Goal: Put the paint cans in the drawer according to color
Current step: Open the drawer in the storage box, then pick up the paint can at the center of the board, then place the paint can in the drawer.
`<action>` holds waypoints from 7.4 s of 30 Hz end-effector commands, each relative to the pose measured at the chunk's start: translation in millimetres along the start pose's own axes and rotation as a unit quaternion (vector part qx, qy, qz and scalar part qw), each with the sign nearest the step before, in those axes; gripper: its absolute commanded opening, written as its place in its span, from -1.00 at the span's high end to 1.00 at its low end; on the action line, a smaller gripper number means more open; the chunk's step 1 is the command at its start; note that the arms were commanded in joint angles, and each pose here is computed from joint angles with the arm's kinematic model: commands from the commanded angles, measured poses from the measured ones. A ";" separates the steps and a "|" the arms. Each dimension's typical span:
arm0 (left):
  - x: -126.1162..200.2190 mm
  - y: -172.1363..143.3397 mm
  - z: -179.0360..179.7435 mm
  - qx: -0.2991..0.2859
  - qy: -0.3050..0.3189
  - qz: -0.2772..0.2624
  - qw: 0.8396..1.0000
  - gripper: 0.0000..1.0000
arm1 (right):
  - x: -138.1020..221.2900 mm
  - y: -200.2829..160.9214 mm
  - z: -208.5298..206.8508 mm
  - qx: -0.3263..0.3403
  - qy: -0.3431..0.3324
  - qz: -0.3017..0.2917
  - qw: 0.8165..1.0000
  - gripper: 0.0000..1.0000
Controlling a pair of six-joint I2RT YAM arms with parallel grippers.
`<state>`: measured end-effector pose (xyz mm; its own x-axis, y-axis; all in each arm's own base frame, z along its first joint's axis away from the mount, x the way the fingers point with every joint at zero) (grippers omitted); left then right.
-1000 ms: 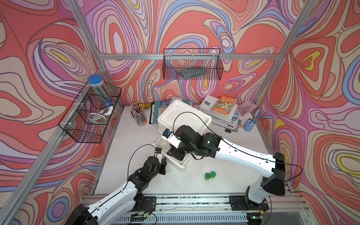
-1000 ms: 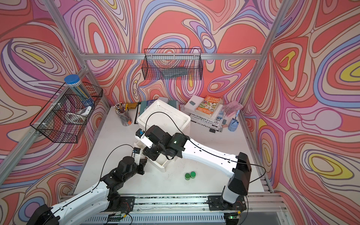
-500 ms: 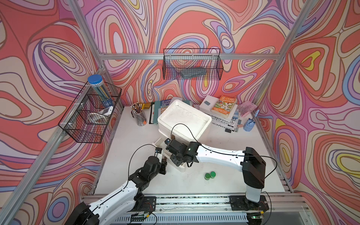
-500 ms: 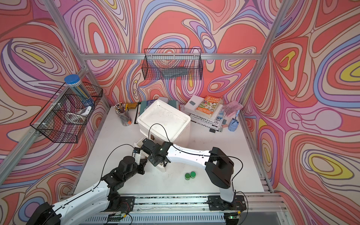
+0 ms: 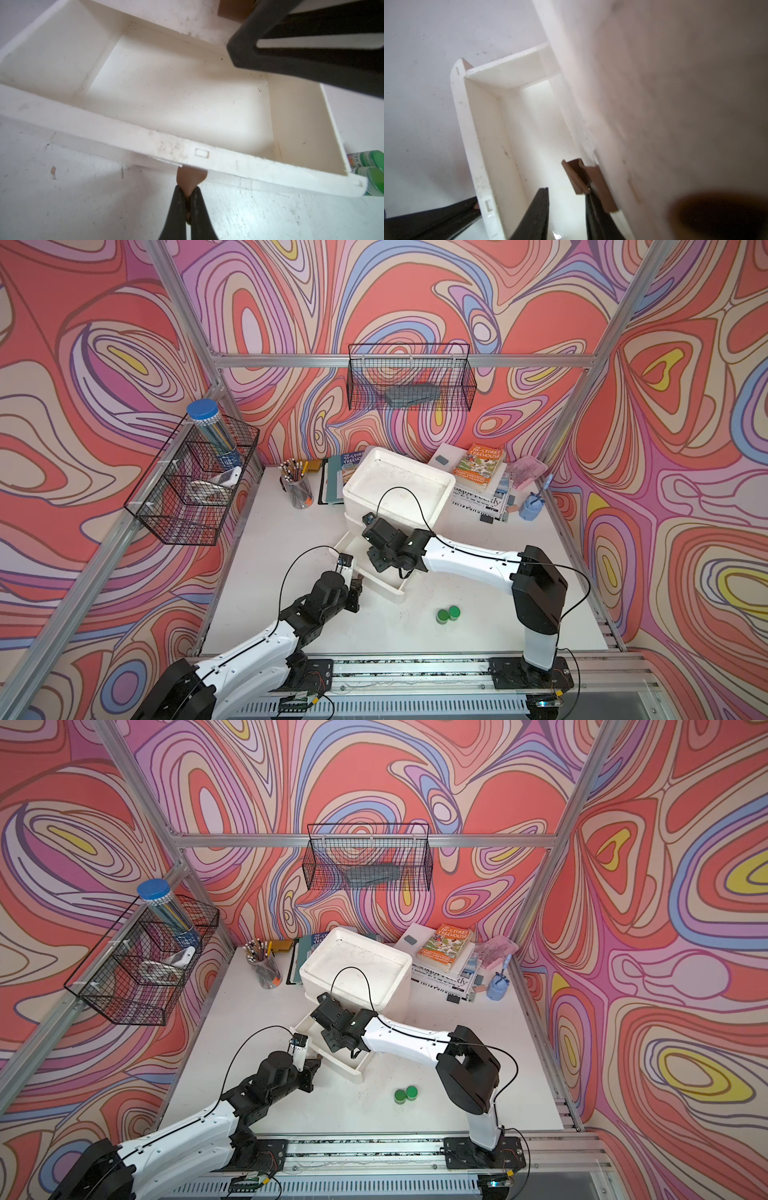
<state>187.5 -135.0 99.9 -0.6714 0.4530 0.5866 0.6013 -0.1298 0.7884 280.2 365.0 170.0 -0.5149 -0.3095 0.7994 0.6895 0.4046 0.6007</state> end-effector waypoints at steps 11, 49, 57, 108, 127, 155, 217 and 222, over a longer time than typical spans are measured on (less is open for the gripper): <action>9.3 -15.1 -13.6 0.003 0.019 0.035 0.999 1.00 | -35.7 21.8 -65.5 -0.090 -0.090 -0.036 0.991 0.33; 65.7 10.7 1.6 0.032 0.068 -0.048 0.996 0.04 | 33.4 21.9 -1.6 0.030 0.119 -0.062 0.991 -0.30; 92.8 45.8 15.1 0.075 0.128 -0.153 0.977 -0.30 | 81.1 -20.6 14.3 0.052 0.180 -0.002 0.982 -0.26; 69.3 94.6 27.5 0.207 0.236 -0.037 0.949 -0.63 | 78.5 -198.7 -111.4 -0.409 -0.141 0.192 0.881 -0.12; 55.6 94.5 23.4 0.204 0.222 -0.022 0.953 -0.67 | 62.7 -224.4 -105.7 -0.426 -0.136 0.246 0.860 0.08; 105.6 62.1 77.1 0.271 0.358 -0.049 0.892 -0.66 | 142.8 -97.8 -92.0 -0.096 0.017 0.094 0.991 1.00; 122.0 133.4 28.2 0.110 0.116 -0.166 0.973 -0.46 | 98.8 24.0 14.0 0.082 0.144 -0.040 0.985 -0.03; 112.6 154.9 1.0 0.056 0.005 -0.191 0.980 -0.45 | 135.5 20.4 -24.0 -0.090 0.066 -0.088 0.990 -0.02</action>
<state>199.5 -76.8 269.8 -0.8950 0.2430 0.3740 0.4251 0.2113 0.8801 228.4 333.1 291.6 -0.4615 -0.5689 0.6807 0.5480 0.4206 0.7230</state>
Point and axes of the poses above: each gripper's point midway between its finger pads, its own x axis back along the fingers, its own z axis along the line the jaws close on, y = z × x, the point moved 6 cm from there along x, back along the fingers, and after that the axes turned 5 degrees about -x, right-handed, at the moved point
